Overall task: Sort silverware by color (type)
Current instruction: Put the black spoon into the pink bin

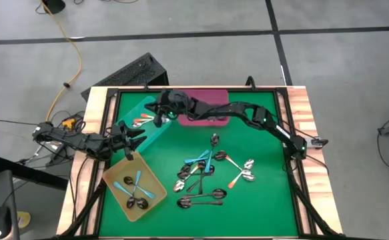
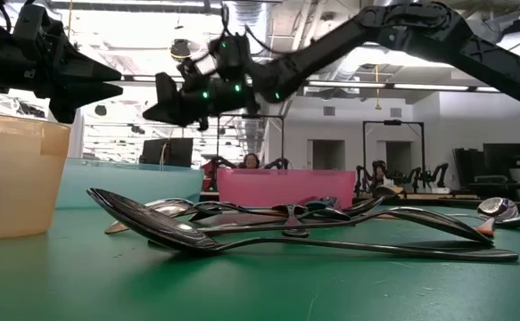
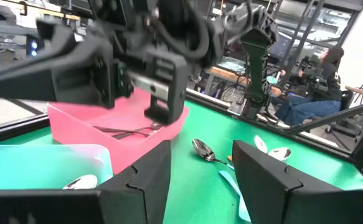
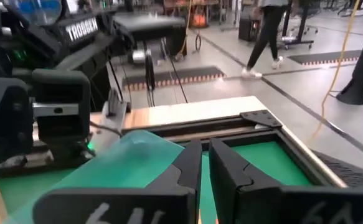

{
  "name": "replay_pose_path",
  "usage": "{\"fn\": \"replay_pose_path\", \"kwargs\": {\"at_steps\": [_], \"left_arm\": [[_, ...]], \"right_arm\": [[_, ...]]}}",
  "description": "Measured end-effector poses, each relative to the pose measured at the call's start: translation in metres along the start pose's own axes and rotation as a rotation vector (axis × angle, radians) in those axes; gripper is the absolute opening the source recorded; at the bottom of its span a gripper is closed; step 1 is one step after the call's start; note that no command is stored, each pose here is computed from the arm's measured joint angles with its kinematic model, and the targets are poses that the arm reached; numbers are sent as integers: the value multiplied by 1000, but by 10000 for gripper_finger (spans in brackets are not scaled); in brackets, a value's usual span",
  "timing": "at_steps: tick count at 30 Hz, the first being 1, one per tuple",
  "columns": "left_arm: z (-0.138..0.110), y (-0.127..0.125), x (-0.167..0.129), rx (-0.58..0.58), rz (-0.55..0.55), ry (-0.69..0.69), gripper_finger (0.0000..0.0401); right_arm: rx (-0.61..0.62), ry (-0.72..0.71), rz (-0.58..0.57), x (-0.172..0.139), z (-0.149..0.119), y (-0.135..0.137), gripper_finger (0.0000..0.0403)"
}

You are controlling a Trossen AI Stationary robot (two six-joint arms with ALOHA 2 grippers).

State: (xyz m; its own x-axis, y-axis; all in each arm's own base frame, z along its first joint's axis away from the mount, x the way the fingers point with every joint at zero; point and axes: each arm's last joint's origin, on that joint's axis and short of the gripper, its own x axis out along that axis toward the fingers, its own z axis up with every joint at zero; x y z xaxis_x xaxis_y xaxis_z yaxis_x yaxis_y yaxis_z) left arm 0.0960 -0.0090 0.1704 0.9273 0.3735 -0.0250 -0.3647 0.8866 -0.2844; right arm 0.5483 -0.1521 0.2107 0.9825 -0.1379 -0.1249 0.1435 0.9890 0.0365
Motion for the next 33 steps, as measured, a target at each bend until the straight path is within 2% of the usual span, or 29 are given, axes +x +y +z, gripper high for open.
{"fn": "replay_pose_path", "kwargs": {"at_steps": [5,8,11,23,33], "left_arm": [[0,0,0,0,0,0,158],[0,0,0,1,0,0,158],[0,0,0,1,1,0,158],[0,0,0,1,11,-3,158],[0,1,0,-44,51,-18,158]], "right_arm": [[-110,101,-5,-3,36,-3,47],[-137,161,-10,-10,63,-7,47],[-153,160,-17,-20,75,-9,47],[-155,238,-11,-24,72,-8,47],[-140,219,-1,-23,74,-1,46]]}}
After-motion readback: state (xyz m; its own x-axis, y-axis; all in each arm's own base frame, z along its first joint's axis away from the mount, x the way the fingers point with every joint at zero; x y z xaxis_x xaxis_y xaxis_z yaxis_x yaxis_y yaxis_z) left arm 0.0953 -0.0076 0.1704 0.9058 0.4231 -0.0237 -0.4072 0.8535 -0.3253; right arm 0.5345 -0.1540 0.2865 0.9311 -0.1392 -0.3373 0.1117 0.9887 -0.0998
